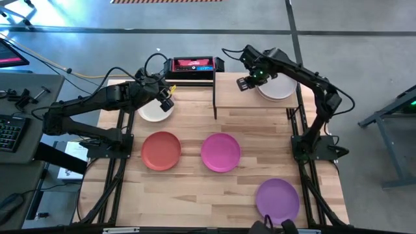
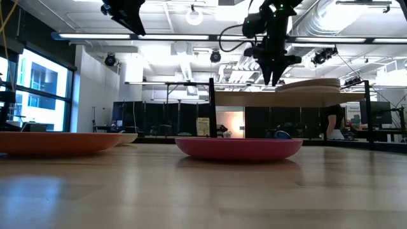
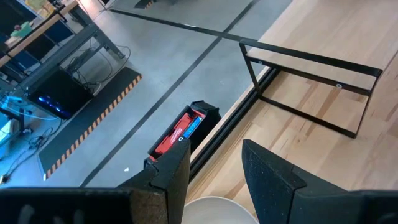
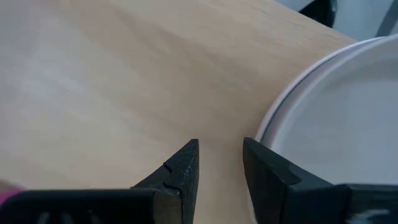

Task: Place and stack plates onto a shelf
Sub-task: Adjust the stack of colored plates on the shelf, then put the cream plate on the shelf

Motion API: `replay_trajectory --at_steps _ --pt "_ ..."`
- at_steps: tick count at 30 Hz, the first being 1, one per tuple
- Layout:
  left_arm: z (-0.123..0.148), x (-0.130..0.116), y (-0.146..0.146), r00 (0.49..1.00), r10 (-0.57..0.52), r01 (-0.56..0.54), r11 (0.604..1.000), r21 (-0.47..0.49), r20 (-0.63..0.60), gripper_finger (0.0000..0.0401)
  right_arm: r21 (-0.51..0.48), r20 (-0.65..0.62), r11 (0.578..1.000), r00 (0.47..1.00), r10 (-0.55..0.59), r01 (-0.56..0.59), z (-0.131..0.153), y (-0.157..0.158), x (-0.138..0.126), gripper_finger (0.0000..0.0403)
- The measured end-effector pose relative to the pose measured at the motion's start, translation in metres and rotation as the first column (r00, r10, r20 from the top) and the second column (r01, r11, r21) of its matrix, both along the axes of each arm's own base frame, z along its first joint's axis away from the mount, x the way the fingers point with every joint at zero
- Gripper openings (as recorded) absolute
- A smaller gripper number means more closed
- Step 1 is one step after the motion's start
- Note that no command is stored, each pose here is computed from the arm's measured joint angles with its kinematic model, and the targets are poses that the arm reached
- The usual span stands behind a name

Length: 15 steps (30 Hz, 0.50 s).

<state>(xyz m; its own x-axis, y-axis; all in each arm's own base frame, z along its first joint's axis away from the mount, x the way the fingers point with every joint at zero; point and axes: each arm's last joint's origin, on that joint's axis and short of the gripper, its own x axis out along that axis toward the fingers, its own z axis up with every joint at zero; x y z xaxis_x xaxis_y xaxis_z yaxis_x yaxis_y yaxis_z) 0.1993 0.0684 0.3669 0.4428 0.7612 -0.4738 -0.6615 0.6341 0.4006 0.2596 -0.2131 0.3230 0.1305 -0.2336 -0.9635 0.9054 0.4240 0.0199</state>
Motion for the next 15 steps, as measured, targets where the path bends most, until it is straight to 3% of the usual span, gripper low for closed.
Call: replay_trajectory --at_steps 6,15 --pt "-0.01 0.008 0.006 0.999 0.018 -0.02 0.999 -0.037 -0.05 0.0136 0.0 0.047 0.997 0.996 0.08 -0.08 0.009 0.015 0.005 0.0105" --pt "-0.051 0.028 0.028 0.978 0.103 -0.145 0.961 -0.235 -0.184 0.0136 0.025 0.092 0.976 0.973 0.212 -0.215 0.011 0.043 0.024 0.0105"
